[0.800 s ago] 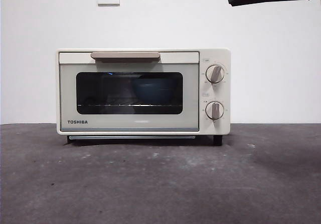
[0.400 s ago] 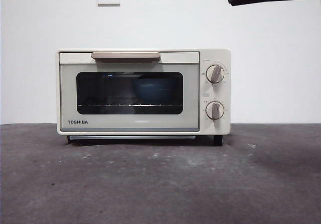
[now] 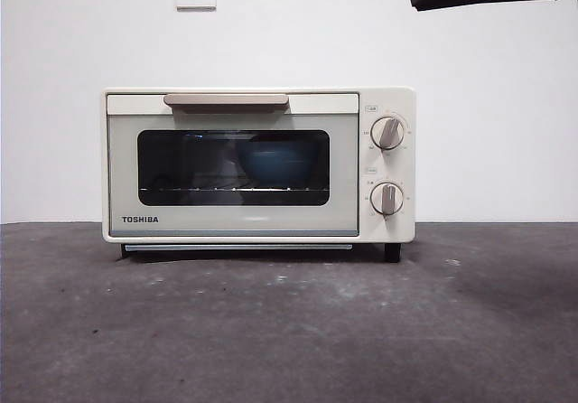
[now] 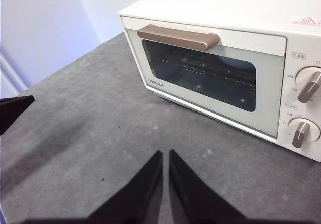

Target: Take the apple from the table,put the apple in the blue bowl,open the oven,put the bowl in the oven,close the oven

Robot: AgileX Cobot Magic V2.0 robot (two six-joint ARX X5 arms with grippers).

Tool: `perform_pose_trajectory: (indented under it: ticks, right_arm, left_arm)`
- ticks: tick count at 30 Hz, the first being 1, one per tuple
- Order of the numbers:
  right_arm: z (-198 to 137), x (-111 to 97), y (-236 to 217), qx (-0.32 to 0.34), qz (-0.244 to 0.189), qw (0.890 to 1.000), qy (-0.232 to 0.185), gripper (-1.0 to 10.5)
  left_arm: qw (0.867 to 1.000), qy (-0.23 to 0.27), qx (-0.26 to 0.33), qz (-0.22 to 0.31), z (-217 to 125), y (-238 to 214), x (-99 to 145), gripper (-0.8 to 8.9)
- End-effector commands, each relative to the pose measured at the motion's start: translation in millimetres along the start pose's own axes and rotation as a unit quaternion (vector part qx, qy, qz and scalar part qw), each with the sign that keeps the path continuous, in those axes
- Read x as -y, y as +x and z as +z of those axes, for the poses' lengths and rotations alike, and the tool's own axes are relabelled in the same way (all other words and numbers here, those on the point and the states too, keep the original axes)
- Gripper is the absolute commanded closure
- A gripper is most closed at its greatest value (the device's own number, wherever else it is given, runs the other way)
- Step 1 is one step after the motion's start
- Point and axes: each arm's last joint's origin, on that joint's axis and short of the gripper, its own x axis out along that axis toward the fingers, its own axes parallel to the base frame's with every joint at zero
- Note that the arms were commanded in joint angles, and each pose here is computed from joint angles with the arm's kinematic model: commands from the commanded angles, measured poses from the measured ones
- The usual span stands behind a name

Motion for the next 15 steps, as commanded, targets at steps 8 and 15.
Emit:
perform_pose_trajectory:
  ticks: [8,15]
  right_arm:
    - [1.0,-1.5,1.3,0.002,0.004,1.0,-0.004,9.4]
    - [8.9,6.4,-17.4,0.044,-0.039,0.997,-0.041,9.4]
  left_arm:
    - [1.0,-0.003,-0.014,0.003,-7.4,1.9,-0.9,8.06]
    - [1.0,-0.003,-0.014,0.003,-7.4,1.9,-0.9,8.06]
